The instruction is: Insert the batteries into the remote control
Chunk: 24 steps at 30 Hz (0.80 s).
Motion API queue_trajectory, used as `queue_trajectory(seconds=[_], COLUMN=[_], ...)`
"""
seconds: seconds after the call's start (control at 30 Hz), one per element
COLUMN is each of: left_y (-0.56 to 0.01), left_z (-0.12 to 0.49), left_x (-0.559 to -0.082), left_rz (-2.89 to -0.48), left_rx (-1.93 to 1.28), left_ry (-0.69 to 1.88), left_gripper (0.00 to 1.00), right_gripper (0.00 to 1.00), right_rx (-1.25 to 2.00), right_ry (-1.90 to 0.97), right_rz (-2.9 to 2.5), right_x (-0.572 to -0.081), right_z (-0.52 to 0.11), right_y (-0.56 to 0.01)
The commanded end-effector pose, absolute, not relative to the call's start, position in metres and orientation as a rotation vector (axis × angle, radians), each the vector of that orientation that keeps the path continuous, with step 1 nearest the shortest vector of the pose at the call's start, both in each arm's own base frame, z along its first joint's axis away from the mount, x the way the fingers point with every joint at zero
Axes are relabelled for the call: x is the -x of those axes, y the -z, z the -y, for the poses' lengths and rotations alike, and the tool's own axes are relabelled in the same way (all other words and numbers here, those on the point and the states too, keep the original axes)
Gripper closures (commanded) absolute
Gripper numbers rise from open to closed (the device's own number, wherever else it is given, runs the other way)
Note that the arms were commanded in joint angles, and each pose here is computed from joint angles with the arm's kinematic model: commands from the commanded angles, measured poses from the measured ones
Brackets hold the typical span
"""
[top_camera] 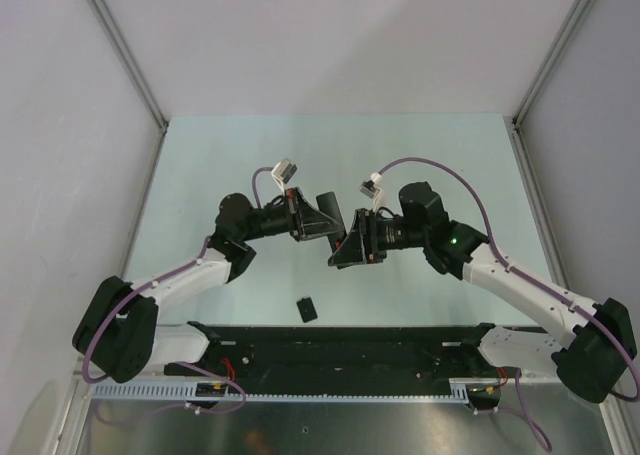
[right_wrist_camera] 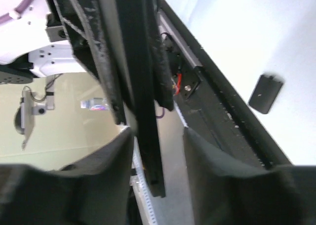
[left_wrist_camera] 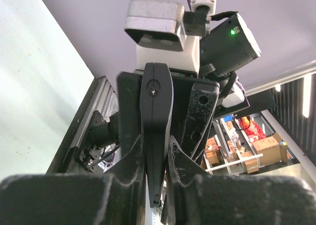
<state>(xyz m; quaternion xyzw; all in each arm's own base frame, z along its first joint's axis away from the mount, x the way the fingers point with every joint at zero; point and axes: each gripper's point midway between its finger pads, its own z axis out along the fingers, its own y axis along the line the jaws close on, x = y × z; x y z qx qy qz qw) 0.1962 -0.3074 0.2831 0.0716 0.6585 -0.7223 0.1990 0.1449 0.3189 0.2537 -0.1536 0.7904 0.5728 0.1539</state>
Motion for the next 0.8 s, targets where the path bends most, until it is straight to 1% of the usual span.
queue_trajectory(seconds=[0.0,0.03,0.13,0.27,0.3,0.37,0.4,0.47,0.57,0.6,0.63,0.77], left_y=[-0.297,-0.296,-0.292,-0.285,-0.284,-0.279,-0.276,-0.271,-0.265,-0.263,-0.261,-0.245], left_z=[0.306,0.306,0.306,0.307,0.306,0.306,0.305,0.304,0.300,0.299,0.297,0.286], left_x=[-0.197,-0.196,-0.198,-0.201,-0.201,-0.202,-0.202,-0.202,-0.200,-0.202,-0.201,-0.195], left_rz=[-1.753,-1.756,-1.767,-1.779,-1.780,-1.791,-1.796,-1.805,-1.806,-1.800,-1.800,-1.804], left_rx=[-0.236,-0.237,-0.226,-0.213,-0.212,-0.204,-0.201,-0.190,-0.185,-0.167,-0.160,-0.127], left_ry=[2.005,2.005,2.001,1.988,1.984,1.976,1.973,1.963,1.947,1.932,1.924,1.873], left_gripper=[1.00,1.00,1.00,1.00,1.00,1.00,1.00,1.00,1.00,1.00,1.00,1.00], right_gripper=[0.44,0.37,0.27,0.21,0.21,0.21,0.21,0.22,0.26,0.27,0.30,0.36], right_rx=[0.323,0.322,0.299,0.257,0.242,0.137,0.118,0.022,-0.068,-0.092,-0.119,-0.108], right_ry=[-1.574,-1.577,-1.580,-1.549,-1.512,-1.379,-1.300,-1.118,-0.910,-0.838,-0.747,-0.531], right_rz=[-2.273,-2.257,-2.231,-2.185,-2.189,-2.165,-2.164,-2.170,-2.278,-2.359,-2.380,-2.506], right_x=[-0.162,-0.162,-0.168,-0.175,-0.176,-0.195,-0.195,-0.212,-0.225,-0.227,-0.234,-0.241], right_z=[-0.309,-0.306,-0.298,-0.281,-0.273,-0.253,-0.241,-0.222,-0.203,-0.200,-0.193,-0.189], right_y=[-0.252,-0.257,-0.264,-0.276,-0.275,-0.273,-0.270,-0.257,-0.220,-0.199,-0.187,-0.136])
